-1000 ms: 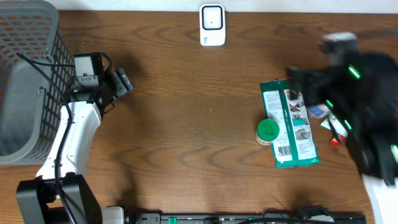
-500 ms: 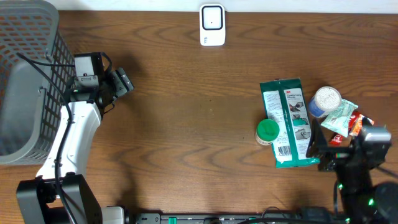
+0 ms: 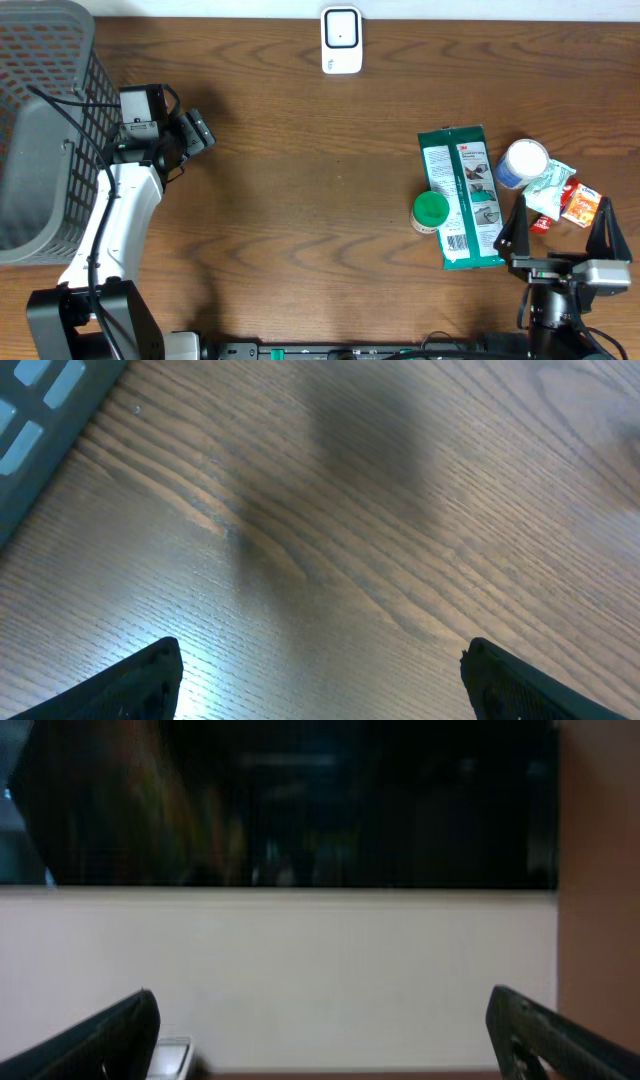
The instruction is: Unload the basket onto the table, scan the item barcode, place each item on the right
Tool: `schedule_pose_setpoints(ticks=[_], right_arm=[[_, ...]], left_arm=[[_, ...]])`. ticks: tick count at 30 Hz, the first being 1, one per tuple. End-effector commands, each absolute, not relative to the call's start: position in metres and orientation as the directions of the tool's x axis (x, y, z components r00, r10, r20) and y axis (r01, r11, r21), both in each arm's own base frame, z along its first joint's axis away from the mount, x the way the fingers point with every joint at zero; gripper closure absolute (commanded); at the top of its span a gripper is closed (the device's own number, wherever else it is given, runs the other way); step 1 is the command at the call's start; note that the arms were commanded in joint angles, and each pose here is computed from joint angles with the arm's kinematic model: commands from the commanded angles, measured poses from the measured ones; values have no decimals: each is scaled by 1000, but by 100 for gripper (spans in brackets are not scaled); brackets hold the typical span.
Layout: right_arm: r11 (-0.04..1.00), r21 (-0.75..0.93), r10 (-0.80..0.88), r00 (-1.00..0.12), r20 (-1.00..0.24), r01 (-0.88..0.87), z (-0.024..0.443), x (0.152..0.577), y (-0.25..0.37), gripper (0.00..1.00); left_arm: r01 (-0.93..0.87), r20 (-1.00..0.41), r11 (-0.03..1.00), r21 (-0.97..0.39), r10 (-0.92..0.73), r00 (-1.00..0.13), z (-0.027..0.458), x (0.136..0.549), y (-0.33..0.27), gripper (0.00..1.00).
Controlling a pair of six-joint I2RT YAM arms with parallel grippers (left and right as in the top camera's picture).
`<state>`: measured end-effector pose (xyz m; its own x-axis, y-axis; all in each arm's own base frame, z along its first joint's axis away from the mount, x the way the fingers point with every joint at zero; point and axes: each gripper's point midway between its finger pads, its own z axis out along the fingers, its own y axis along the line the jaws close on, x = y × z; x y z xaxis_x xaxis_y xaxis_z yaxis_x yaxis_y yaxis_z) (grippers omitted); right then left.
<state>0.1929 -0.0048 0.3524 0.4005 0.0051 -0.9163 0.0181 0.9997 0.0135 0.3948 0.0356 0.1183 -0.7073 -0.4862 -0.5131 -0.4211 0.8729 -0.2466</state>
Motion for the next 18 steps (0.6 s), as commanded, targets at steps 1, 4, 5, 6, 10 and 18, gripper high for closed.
schedule_pose_setpoints(ticks=[1,4,5,6,10,18], right_arm=[[1000,6,-5,407,-913,25,340,199,-6,1],[1000,4,-2,438,-899,13,334,204,-4,1],[1000,1,-3,448,-894,9,330,205,-3,1],[1000,0,-3,454,-891,7,326,207,-3,1],[1000,0,-3,453,-892,7,305,215,-3,1],[999,38,37,296,-955,-4,248,236,-4,1]], left_arm=[[-423,-528,874,-238,-482,-700,123,397,39,11],[-423,-528,874,-238,-482,-700,123,397,39,11],[-423,-528,874,-238,-482,-700,123,397,39,11],[-423,-528,874,-238,-482,-700,123,397,39,11],[-423,-528,874,-238,-482,-700,123,397,39,11],[-423,-528,874,-238,-482,-700,123,397,39,11]])
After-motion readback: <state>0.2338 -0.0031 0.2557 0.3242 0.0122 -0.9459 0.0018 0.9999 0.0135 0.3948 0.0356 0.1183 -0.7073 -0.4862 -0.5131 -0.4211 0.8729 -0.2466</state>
